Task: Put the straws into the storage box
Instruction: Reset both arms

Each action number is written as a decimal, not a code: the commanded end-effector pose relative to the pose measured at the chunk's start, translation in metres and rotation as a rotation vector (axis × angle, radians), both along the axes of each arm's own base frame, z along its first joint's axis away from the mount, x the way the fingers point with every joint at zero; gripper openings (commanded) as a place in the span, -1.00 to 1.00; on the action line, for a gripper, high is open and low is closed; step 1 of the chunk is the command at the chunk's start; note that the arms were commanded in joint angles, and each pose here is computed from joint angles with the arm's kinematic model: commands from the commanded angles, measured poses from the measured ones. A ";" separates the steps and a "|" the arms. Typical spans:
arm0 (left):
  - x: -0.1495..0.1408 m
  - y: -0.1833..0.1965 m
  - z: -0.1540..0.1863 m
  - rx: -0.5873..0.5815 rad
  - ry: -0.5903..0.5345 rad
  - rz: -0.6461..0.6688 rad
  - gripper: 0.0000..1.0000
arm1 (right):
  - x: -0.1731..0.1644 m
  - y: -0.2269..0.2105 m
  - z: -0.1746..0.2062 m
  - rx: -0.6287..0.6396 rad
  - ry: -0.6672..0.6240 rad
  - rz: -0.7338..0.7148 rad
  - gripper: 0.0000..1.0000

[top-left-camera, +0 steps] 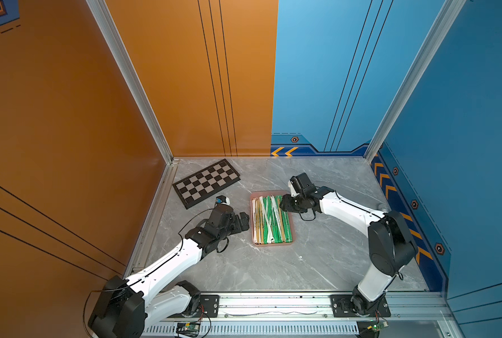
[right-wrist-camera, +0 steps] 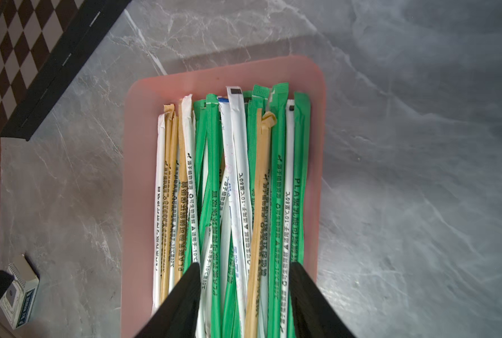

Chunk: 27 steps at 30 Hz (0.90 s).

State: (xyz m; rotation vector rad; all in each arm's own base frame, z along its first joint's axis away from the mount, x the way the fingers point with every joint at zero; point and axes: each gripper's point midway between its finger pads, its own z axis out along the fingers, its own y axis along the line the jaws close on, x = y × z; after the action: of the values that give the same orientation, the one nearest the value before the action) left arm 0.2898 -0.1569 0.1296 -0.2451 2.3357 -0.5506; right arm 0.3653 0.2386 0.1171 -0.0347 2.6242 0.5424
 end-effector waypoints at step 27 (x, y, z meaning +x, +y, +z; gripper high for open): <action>0.012 0.154 0.015 0.558 -0.201 0.250 0.97 | 0.005 -0.268 -0.012 -0.417 -0.820 -0.509 1.00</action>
State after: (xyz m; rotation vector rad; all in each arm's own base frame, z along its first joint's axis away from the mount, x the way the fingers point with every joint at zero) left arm 0.2964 -0.0197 0.1312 -0.2062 2.2070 0.1021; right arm 0.3656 -0.0298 0.0692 0.2297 1.9439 -0.2005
